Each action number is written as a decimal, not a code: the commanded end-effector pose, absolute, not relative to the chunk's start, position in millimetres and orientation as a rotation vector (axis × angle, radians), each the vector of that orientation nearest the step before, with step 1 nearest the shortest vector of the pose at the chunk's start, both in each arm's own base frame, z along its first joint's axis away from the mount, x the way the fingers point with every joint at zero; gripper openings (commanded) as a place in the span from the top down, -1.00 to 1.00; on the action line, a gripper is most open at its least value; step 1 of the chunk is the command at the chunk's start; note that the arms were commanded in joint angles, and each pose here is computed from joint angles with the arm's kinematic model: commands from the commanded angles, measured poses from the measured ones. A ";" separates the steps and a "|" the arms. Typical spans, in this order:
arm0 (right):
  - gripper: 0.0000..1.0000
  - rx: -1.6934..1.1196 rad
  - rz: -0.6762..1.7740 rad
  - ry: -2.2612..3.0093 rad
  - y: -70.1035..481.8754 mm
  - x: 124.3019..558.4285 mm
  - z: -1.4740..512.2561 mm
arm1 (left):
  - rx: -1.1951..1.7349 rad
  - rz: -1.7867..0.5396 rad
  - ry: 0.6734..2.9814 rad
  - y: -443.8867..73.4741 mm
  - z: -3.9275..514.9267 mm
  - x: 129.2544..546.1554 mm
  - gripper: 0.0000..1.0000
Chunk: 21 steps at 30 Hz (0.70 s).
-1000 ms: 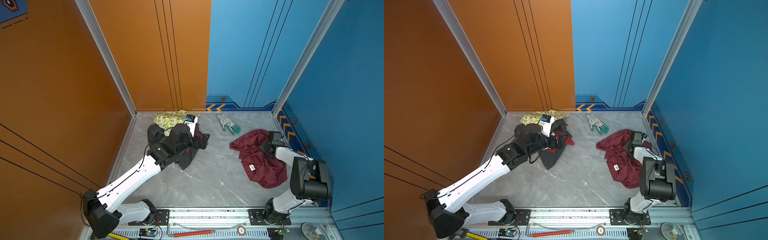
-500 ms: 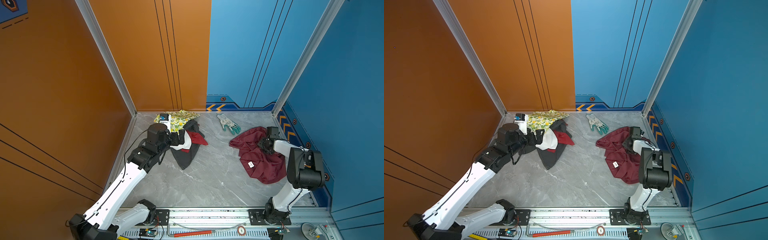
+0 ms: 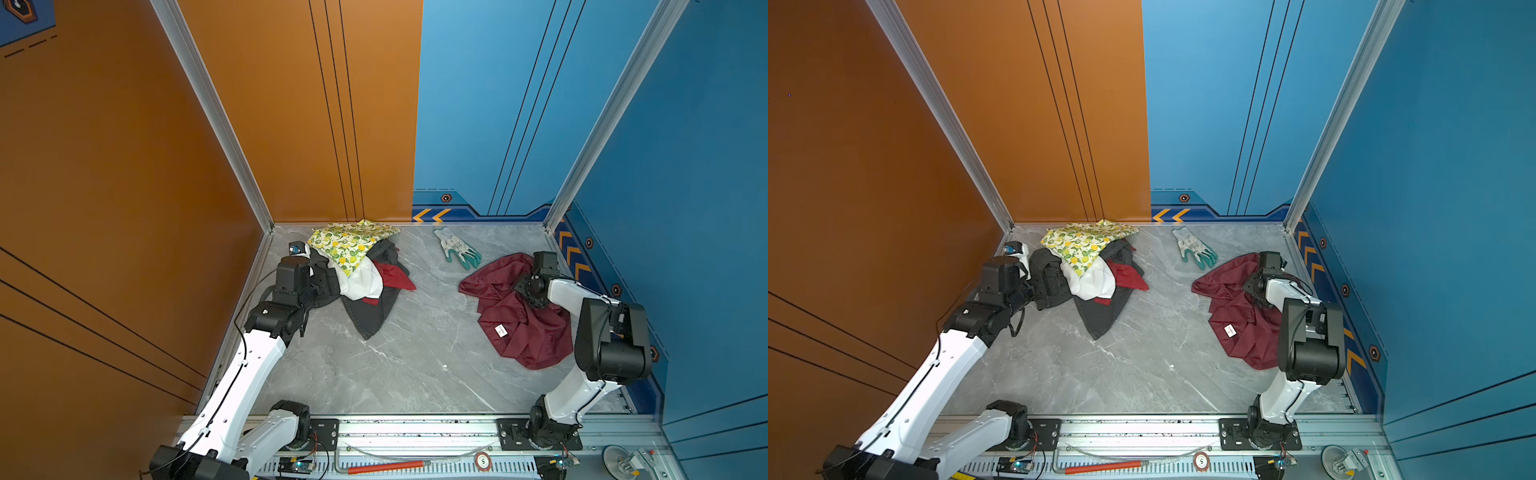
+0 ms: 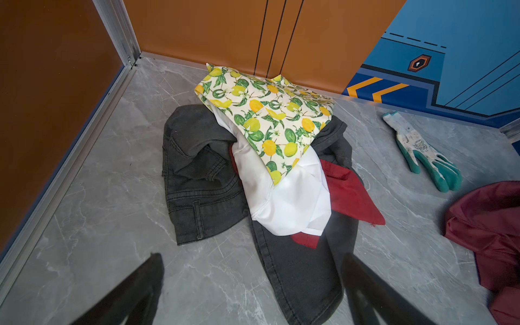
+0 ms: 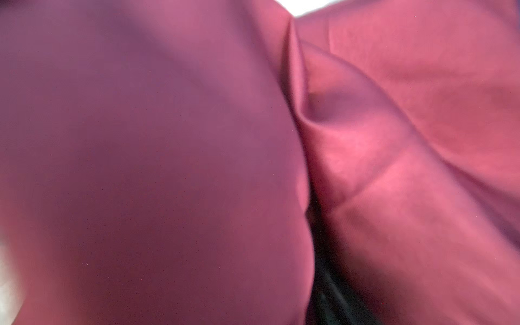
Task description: Pick out a specific cloth from the pile
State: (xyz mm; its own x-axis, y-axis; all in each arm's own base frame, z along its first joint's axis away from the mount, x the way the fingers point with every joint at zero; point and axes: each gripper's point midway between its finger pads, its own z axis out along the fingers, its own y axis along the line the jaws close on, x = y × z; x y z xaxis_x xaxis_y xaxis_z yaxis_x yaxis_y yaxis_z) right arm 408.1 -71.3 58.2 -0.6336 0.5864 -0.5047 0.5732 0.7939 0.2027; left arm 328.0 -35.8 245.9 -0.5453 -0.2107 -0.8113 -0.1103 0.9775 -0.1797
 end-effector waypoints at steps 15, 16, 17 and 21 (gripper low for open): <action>-0.91 0.643 -0.124 2.216 -65.3 402.8 193.6 | -0.182 -0.188 2.134 -39.9 227.7 328.2 -0.96; -0.96 0.612 -0.125 2.190 -61.4 403.3 203.6 | -0.181 -0.186 2.135 -39.4 226.9 328.2 -0.96; -0.97 0.580 -0.130 2.167 -57.5 403.5 211.8 | -0.180 -0.185 2.135 -39.6 226.7 328.1 -0.96; -1.00 0.412 -0.104 2.064 -32.6 406.2 243.2 | -0.188 -0.182 2.130 -37.4 225.9 328.9 -0.96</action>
